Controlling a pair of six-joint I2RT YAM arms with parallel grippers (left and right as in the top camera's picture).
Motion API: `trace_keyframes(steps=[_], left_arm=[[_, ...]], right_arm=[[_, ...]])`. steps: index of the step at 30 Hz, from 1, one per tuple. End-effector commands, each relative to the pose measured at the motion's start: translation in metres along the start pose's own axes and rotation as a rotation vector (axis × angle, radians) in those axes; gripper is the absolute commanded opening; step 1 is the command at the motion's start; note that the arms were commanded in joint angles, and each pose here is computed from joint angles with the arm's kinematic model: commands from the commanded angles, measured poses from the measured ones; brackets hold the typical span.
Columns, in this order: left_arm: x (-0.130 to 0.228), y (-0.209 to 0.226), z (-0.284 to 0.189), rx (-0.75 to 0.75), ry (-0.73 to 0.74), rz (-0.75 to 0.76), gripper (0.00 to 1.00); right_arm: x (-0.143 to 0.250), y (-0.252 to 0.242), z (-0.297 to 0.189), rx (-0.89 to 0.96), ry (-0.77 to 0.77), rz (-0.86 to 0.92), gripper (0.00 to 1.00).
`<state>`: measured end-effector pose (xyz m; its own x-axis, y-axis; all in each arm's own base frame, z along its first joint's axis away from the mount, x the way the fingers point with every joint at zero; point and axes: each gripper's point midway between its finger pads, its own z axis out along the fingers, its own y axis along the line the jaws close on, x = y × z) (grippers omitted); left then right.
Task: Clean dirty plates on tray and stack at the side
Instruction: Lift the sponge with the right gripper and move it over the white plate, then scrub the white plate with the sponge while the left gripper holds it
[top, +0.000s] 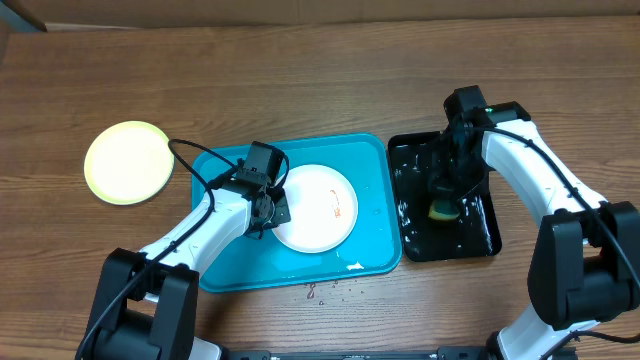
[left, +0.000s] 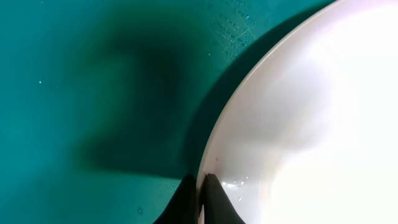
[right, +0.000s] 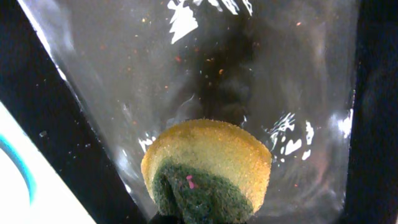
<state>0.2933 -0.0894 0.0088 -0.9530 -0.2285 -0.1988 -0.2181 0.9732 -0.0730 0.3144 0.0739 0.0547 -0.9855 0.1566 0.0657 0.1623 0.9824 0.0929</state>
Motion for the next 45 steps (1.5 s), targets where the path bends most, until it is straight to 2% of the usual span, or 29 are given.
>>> trace_keyframes(steps=[1, 7, 12, 13, 14, 18, 24, 25, 28, 33, 36, 43, 45], left_arm=[[0.006, 0.005, 0.006, -0.011, 0.021, 0.023, 0.04], [0.005, 0.003, 0.006, -0.003, 0.019, 0.023, 0.04], [0.006, 0.004, 0.006, -0.006, 0.022, 0.024, 0.04], [0.006, 0.004, 0.006, -0.005, 0.022, 0.024, 0.04], [0.006, 0.003, 0.006, -0.004, 0.021, 0.023, 0.04], [0.005, 0.002, 0.006, 0.002, 0.016, 0.022, 0.04], [0.005, 0.002, 0.006, 0.004, 0.02, 0.025, 0.04], [0.005, 0.002, 0.006, 0.004, 0.02, 0.029, 0.04], [0.005, 0.002, 0.006, 0.005, 0.02, 0.03, 0.04], [0.005, 0.001, 0.006, 0.005, 0.02, 0.03, 0.04], [0.005, 0.001, 0.006, 0.005, 0.02, 0.03, 0.04], [0.006, 0.002, 0.006, 0.003, 0.023, 0.03, 0.04], [0.006, 0.002, 0.006, 0.003, 0.022, 0.03, 0.04]], right_arm=[[0.0, 0.018, 0.001, -0.077, 0.002, -0.02, 0.04], [0.006, 0.029, 0.004, -0.035, -0.006, -0.089, 0.04], [-0.003, 0.009, 0.003, 0.117, -0.077, 0.039, 0.04], [-0.001, 0.014, 0.004, 0.097, -0.066, 0.032, 0.04], [0.011, 0.04, 0.005, -0.016, -0.013, -0.036, 0.04], [0.035, 0.099, 0.003, -0.24, 0.053, -0.218, 0.04], [0.05, 0.168, -0.001, -0.389, -0.009, -0.409, 0.04], [0.048, 0.182, 0.001, -0.368, -0.07, -0.457, 0.04], [0.037, 0.186, 0.007, -0.233, -0.192, -0.452, 0.04], [0.032, 0.197, 0.008, -0.097, -0.339, -0.501, 0.04], [0.031, 0.205, 0.008, -0.07, -0.388, -0.524, 0.04], [0.03, 0.203, 0.017, -0.032, -0.394, -0.505, 0.05], [0.029, 0.203, 0.017, -0.031, -0.398, -0.504, 0.09]])
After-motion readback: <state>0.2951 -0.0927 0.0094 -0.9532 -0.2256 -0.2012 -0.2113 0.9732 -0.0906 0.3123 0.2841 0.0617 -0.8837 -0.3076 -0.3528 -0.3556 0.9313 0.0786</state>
